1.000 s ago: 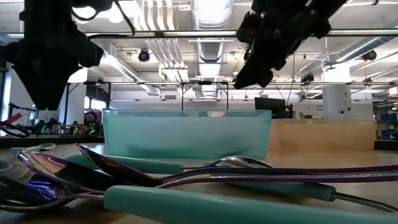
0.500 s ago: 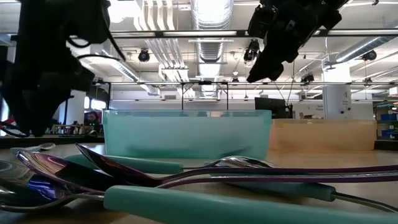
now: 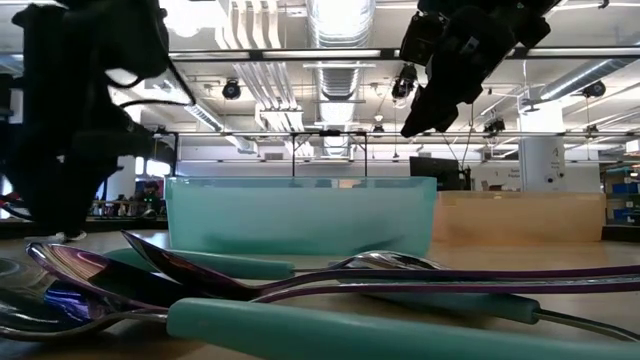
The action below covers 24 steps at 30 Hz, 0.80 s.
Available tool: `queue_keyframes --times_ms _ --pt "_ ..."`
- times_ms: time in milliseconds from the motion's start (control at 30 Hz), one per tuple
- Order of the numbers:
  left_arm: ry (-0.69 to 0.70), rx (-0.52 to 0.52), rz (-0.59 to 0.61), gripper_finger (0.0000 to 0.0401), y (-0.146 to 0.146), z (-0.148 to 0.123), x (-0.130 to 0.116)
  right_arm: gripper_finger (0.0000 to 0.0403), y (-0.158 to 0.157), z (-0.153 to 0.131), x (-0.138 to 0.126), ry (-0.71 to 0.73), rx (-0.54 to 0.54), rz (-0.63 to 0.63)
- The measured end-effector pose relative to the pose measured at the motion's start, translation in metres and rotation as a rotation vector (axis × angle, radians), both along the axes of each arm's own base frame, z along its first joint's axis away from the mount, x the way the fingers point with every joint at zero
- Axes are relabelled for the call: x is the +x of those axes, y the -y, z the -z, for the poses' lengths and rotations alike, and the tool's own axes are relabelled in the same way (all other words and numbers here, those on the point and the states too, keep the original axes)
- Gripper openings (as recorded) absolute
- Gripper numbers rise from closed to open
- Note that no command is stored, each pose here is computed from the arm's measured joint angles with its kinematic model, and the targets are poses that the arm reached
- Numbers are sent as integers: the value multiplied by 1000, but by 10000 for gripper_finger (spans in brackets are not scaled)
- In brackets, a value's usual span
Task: Sort silverware by color (type)
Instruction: Put the blue spoon into the blue bin
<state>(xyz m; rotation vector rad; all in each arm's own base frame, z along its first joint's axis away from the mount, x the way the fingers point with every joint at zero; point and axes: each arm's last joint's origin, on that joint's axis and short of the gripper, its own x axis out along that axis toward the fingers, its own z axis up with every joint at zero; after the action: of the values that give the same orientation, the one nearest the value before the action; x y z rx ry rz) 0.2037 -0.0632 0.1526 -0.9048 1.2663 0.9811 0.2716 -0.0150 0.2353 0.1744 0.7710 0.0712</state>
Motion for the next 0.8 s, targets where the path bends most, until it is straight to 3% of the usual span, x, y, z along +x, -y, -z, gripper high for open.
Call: queue_keyframes --times_ms 233,500,667,800 --pt "-1 24 -6 137 -1 -2 -2 114 0 0 0 -1 -1 -1" --pt "-69 23 -94 137 -4 15 -14 107 0 2 -1 -14 -2 -3" --pt "-42 2 -107 136 -5 24 -18 109 0 4 -1 -18 -10 -11" --pt "-42 -2 -87 114 -5 25 -18 105 0 4 -1 -18 -10 -10"
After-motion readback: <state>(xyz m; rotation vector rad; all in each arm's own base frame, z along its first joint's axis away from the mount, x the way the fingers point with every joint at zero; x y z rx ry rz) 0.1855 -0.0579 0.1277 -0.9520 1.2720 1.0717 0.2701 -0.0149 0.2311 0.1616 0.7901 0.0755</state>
